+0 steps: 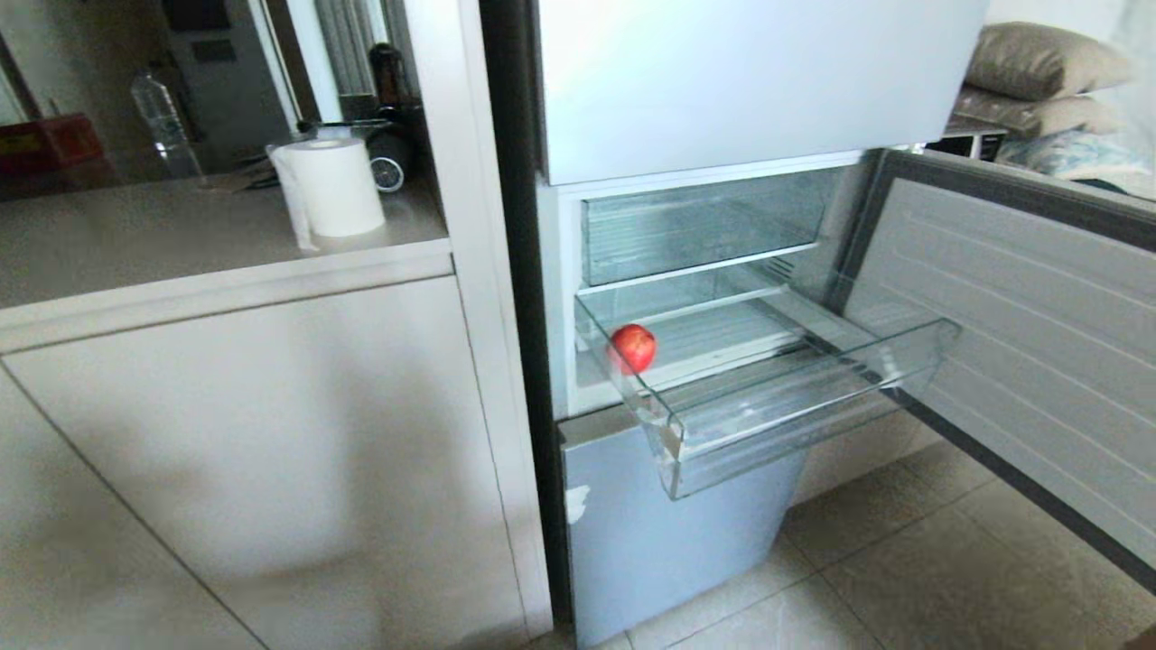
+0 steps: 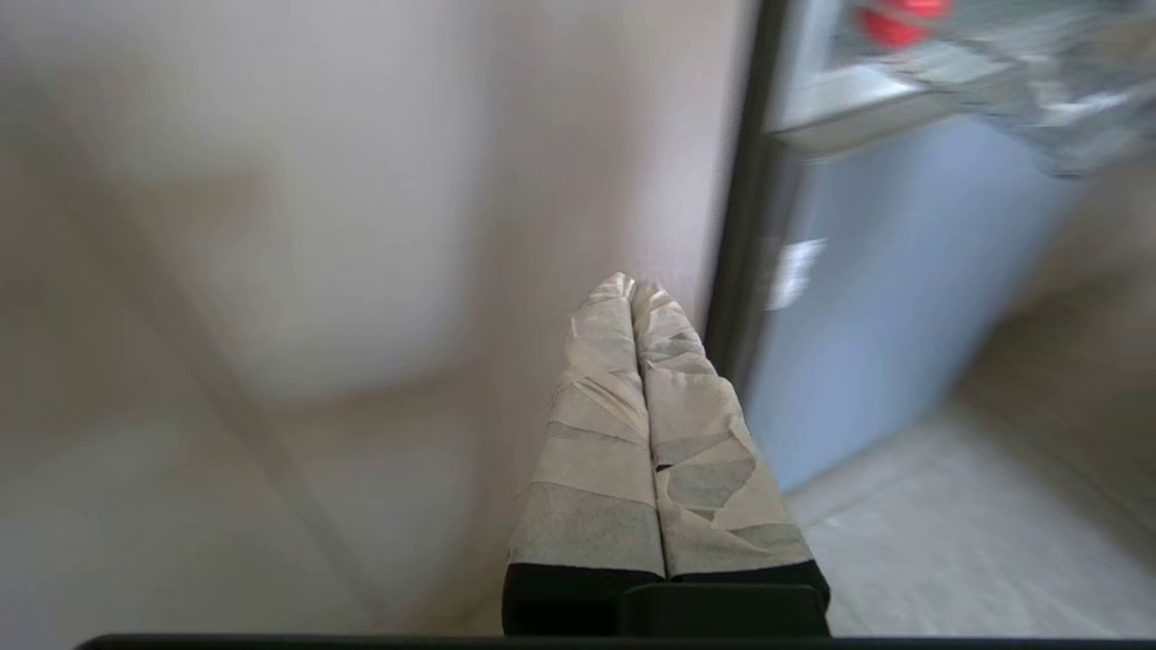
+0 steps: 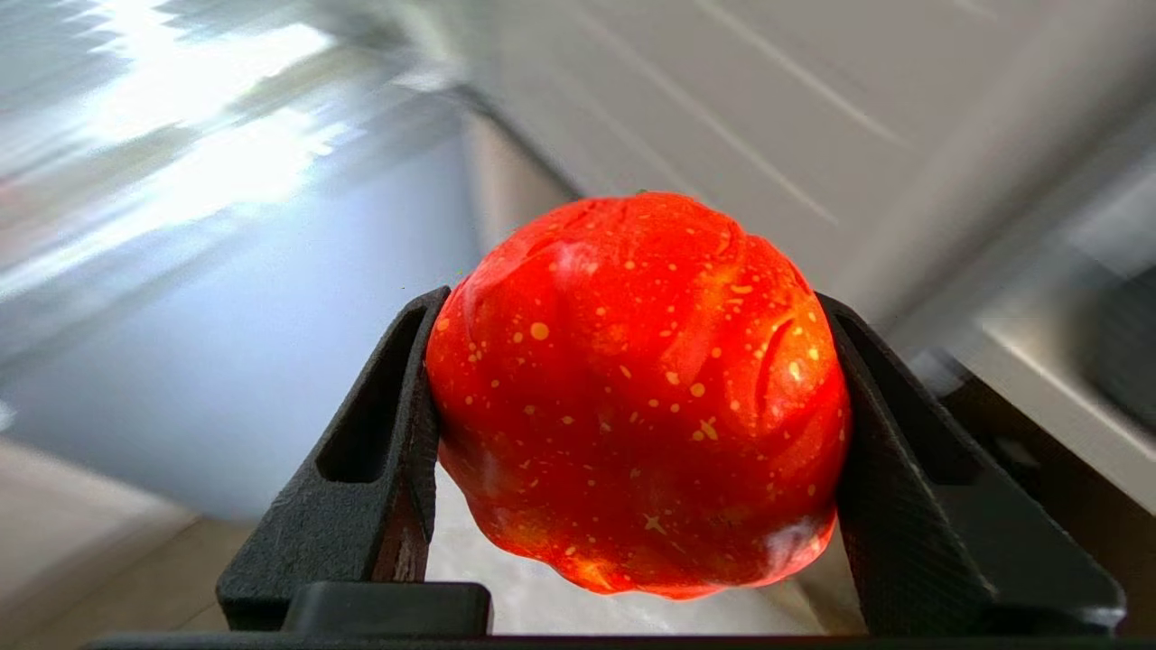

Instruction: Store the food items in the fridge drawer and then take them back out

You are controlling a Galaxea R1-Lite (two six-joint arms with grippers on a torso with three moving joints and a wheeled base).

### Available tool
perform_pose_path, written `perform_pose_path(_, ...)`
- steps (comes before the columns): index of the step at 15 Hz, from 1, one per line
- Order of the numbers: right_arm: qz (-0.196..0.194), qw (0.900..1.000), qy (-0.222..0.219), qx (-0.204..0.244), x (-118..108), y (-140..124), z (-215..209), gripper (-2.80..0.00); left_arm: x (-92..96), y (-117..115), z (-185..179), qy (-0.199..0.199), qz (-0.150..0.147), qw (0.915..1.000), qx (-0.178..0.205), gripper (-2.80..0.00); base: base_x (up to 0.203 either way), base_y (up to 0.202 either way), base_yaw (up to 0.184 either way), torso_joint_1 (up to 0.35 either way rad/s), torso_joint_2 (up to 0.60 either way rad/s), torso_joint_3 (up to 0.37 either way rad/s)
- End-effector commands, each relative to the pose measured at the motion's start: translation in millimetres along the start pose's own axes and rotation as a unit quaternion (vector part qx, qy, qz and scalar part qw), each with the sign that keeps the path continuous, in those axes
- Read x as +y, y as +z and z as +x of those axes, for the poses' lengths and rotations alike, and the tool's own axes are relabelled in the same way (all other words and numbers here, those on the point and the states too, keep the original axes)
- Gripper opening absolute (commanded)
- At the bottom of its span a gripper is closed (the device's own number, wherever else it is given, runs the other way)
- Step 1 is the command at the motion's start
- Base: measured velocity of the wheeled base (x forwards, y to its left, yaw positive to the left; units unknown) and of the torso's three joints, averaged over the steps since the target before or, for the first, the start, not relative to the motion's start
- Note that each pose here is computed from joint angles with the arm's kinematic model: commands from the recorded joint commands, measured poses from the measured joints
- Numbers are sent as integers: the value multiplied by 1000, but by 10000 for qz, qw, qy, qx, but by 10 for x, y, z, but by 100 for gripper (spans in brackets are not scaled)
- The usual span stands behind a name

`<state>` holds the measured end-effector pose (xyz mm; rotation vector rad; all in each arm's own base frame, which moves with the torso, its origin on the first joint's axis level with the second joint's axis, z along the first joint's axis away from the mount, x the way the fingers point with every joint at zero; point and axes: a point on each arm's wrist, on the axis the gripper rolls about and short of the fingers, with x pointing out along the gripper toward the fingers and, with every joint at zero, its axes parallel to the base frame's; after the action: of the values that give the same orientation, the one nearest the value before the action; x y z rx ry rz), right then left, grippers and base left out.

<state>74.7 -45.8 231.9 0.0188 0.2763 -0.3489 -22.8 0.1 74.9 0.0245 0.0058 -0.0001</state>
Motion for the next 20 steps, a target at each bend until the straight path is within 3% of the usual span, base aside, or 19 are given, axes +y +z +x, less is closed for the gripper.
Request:
perform_pose_path(1,-12,10000,-7,-2,5,-22,-17,-280,0,0,1,0,0,10000,9,-280,0,7,-177,-4,-1,5)
perform_pose_path(6,157,9995,-130,251,-78,-26,184,-280,0,0,1,0,0,10000,9,-280,0,4,-97,4,2,0)
perform_pose_path(10,608,9923,-1063,206,-613,52,766,-280,0,0,1,0,0,10000,9,-280,0,0,0,0,0,0)
perform_pose_path(13,830,9759,-2006,-236,-1069,109,785,-280,0,0,1,0,0,10000,9,-280,0,0,0,0,0,0)
perform_pose_path(17,905,9610,-2584,-397,-1305,155,653,-280,0,0,1,0,0,10000,9,-280,0,0,0,0,0,0)
perform_pose_path(20,1165,9585,-2600,-119,-1633,79,908,-280,0,0,1,0,0,10000,9,-280,0,0,0,0,0,0)
